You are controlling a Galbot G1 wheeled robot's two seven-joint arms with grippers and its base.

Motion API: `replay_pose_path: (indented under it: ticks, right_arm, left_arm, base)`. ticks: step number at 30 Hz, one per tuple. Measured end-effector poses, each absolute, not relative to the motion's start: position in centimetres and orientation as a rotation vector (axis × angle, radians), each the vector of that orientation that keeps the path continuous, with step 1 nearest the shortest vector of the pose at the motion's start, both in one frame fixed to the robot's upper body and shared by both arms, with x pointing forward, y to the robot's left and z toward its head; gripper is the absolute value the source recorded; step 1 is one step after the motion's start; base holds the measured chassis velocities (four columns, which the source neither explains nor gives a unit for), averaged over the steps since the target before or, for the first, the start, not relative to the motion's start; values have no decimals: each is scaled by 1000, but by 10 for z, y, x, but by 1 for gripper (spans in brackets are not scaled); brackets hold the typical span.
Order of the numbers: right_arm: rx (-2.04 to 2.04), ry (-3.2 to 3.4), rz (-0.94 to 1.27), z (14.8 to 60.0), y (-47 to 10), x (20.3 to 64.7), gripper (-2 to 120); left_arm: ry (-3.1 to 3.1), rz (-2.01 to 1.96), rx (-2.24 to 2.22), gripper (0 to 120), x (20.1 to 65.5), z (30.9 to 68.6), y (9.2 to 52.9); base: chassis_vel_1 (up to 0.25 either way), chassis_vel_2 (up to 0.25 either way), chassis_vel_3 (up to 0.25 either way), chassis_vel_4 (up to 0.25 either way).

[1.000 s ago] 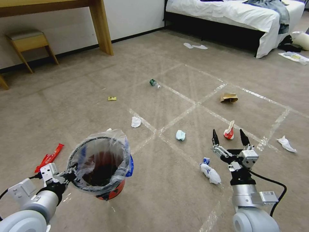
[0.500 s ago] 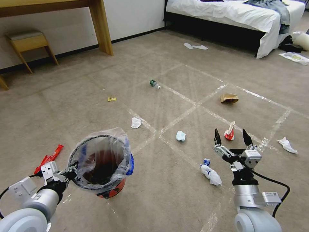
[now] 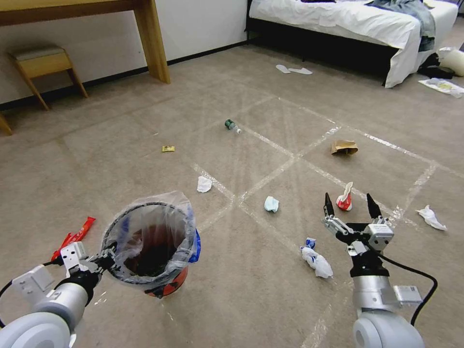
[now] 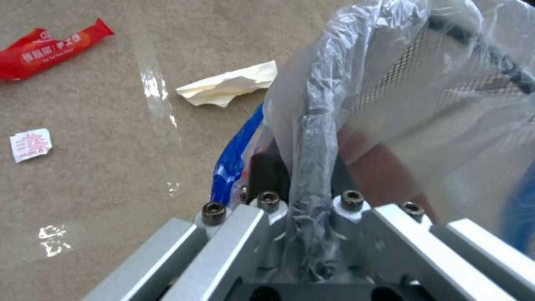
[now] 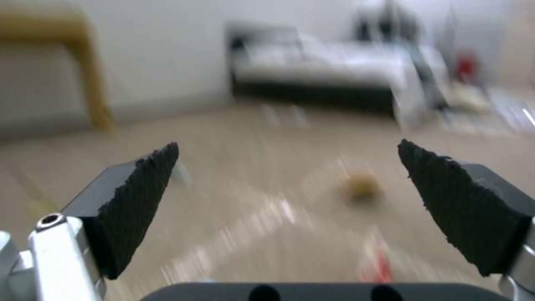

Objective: Pick up the trash bin and place the garbage on the floor into it.

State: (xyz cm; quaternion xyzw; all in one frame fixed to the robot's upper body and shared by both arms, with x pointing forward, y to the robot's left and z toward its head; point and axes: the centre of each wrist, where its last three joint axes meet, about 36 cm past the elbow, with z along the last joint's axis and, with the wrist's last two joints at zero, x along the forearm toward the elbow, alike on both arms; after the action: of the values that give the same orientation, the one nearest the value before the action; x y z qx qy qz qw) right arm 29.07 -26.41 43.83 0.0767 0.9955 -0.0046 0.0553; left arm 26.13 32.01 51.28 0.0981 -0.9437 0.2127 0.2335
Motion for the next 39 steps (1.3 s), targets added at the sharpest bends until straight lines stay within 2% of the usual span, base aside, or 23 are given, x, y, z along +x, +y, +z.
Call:
replay_pose_path:
  ticks: [5, 9, 15, 17, 26, 36, 39]
  right_arm:
    - [566, 3388, -105, 431, -275, 307, 100]
    - [653, 3605, -212, 383, -286, 332, 100]
    - [589, 3809, -184, 357, -292, 355, 100]
    - [538, 3887, -253, 338, -297, 373, 100]
    - [477, 3980, -338, 287, -305, 405, 100]
    - [386, 3967, -318, 260, -304, 437, 100]
    - [387, 3975, -329, 255, -302, 438, 96]
  left_arm:
    - [-2594, 583, 273, 2, 262, 511, 321]
    - [-2594, 590, 275, 2, 262, 510, 320]
    - [-2592, 592, 280, 2, 262, 508, 320]
    - [-2592, 594, 290, 2, 262, 506, 320]
    - [-2592, 597, 300, 2, 262, 503, 321]
    - [-2586, 601, 312, 2, 264, 499, 323]
    - [-2588, 602, 314, 2, 265, 499, 324]
  base:
    - [0, 0, 0, 0]
    - [0, 0, 0, 0]
    - [0, 0, 0, 0]
    - [0, 0, 0, 0]
    - [0, 0, 0, 0]
    - [0, 0, 0, 0]
    - [0, 0, 0, 0]
